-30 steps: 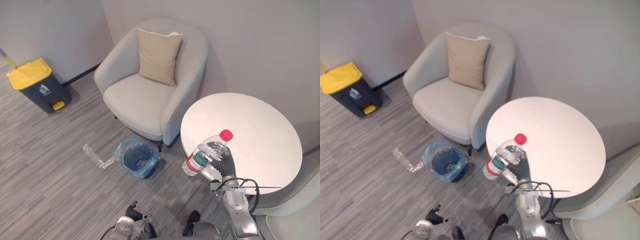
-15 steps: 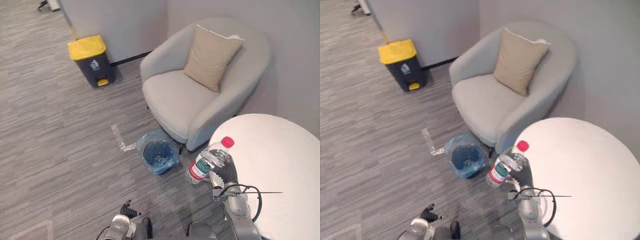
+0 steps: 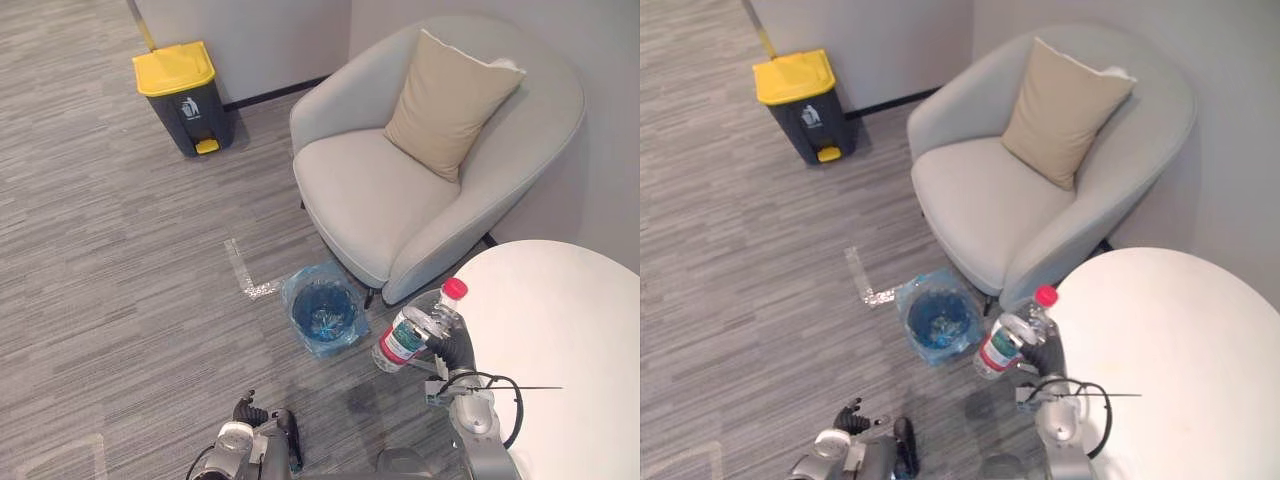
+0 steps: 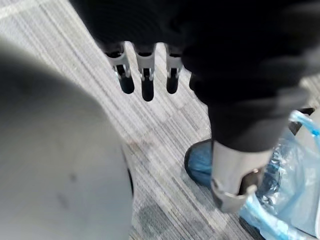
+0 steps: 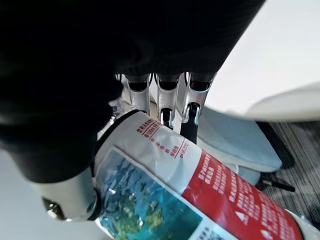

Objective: Gather rubbish on tea table into small bin, then transfer packed bag to large trash can.

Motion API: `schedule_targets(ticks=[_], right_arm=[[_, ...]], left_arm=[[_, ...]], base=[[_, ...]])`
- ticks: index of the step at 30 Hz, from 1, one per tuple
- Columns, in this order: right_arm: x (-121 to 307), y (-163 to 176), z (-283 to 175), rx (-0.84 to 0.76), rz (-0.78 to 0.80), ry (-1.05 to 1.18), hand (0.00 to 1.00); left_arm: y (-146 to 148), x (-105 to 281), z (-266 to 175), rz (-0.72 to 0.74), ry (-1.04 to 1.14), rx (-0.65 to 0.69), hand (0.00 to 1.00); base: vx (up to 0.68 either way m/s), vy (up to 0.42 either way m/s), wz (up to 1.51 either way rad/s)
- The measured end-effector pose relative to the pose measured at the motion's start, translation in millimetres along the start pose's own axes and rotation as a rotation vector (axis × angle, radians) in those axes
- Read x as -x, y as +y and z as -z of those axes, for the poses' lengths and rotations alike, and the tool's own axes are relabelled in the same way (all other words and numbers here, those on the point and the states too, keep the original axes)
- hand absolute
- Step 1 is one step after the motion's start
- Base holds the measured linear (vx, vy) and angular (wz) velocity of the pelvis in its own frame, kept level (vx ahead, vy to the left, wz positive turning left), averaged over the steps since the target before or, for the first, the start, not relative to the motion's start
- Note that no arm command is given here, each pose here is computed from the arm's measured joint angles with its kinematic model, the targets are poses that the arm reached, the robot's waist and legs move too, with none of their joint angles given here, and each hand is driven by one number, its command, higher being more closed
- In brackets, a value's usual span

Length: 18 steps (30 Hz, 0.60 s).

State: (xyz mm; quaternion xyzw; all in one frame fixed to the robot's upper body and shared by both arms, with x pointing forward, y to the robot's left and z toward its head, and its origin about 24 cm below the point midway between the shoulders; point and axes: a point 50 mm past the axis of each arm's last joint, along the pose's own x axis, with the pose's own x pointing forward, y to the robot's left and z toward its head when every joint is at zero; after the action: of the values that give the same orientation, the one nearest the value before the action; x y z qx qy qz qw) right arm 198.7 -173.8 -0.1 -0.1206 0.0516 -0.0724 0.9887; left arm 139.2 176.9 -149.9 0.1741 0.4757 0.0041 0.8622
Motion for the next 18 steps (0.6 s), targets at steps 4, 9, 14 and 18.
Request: schedule_targets(ticks=[4,9,14,18], right_arm=[[-2.8,6.1,0.5,0.038,-0.032,-0.004,1.00],[-0.4,4.2,16.9,0.072,-0.051,0.069,1.00],[-0.9,-0.8,17.2,0.106,-0.062,0.063,1.00],[-2.1,2.7,15.0,0.105,-0.078,0.053,1.00]], left_arm=[[1.1,0.6,5.6,0.000,0.018,-0.016,0.00],[-5.9,1.3,8.9,0.009,0.046,0.019,0.00],[-16.2,4.8,14.8,0.031,0.060,0.028,0.00],[-13.7,4.5,14.2,0.024,0.054,0.028,0.00]], base=[[0.15,0.046,0.08],[0.15,-0.153,0.44],[0.10,-0.109,0.09],[0.01,-0.013,0.13]])
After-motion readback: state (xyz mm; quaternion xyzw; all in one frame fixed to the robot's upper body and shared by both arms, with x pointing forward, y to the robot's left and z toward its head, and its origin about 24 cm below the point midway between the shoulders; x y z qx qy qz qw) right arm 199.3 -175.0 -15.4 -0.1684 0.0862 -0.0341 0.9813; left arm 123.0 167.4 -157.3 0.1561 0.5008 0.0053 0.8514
